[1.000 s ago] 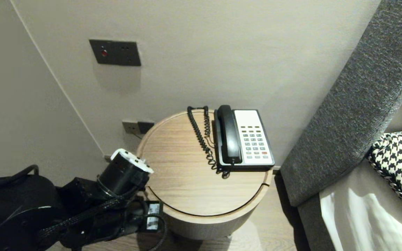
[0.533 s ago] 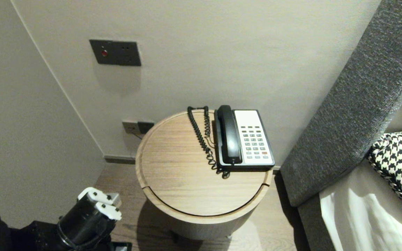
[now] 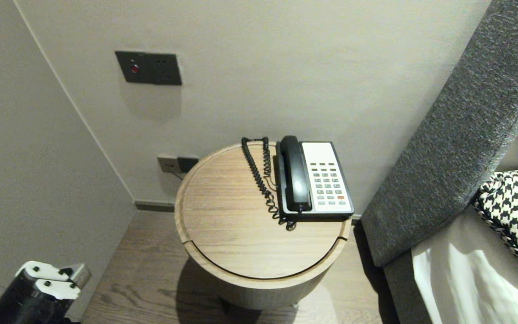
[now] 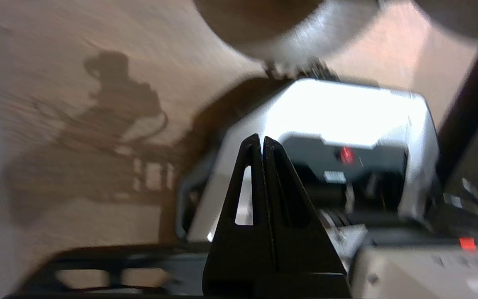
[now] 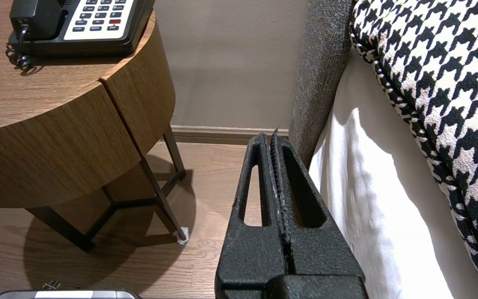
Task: Open the nightstand drawer
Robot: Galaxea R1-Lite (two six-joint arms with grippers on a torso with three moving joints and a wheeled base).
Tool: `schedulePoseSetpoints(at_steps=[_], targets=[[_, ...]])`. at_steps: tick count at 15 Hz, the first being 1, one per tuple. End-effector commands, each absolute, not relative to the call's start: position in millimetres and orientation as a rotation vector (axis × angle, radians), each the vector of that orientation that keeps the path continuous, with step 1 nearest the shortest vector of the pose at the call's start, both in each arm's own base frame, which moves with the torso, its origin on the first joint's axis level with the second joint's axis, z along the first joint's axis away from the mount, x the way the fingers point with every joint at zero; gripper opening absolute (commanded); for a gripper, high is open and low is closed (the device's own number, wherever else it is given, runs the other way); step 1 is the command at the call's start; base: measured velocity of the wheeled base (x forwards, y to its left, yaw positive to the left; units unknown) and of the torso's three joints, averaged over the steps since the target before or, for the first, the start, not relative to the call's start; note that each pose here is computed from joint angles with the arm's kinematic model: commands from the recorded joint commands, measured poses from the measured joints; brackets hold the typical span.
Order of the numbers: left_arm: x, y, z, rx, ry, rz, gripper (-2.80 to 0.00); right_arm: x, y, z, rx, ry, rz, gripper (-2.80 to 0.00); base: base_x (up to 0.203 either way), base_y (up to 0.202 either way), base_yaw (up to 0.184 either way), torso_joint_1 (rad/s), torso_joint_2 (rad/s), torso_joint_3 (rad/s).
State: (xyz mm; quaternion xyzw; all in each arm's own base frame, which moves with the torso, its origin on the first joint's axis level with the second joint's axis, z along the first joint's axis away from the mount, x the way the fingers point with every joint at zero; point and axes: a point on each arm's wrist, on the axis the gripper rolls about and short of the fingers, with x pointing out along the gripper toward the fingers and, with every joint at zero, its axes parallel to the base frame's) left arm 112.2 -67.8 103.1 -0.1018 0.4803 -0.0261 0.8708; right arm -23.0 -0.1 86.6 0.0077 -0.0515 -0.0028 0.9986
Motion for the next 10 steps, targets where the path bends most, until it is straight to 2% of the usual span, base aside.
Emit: schedulePoseSetpoints(at_steps=[1, 4, 10], targets=[[112.4, -43.9, 121.7, -0.201, 0.881, -0.009, -2.80, -19.7, -0.1, 75.6, 0.015, -0.063, -0.006, -2.80, 0.000, 0.000, 0.000, 0.000, 0.00, 0.000], [110.4, -28.9, 147.1, -0.136, 0.736, 0.000, -2.80, -19.7, -0.1, 75.6, 0.015, -0.063, -0.006, -2.80, 0.000, 0.000, 0.000, 0.000, 0.00, 0.000], [104.5, -13.8, 162.5, -0.117, 0.620, 0.042, -2.80, -19.7, -0.1, 75.6, 0.015, -0.063, -0.006, -2.80, 0.000, 0.000, 0.000, 0.000, 0.00, 0.000]])
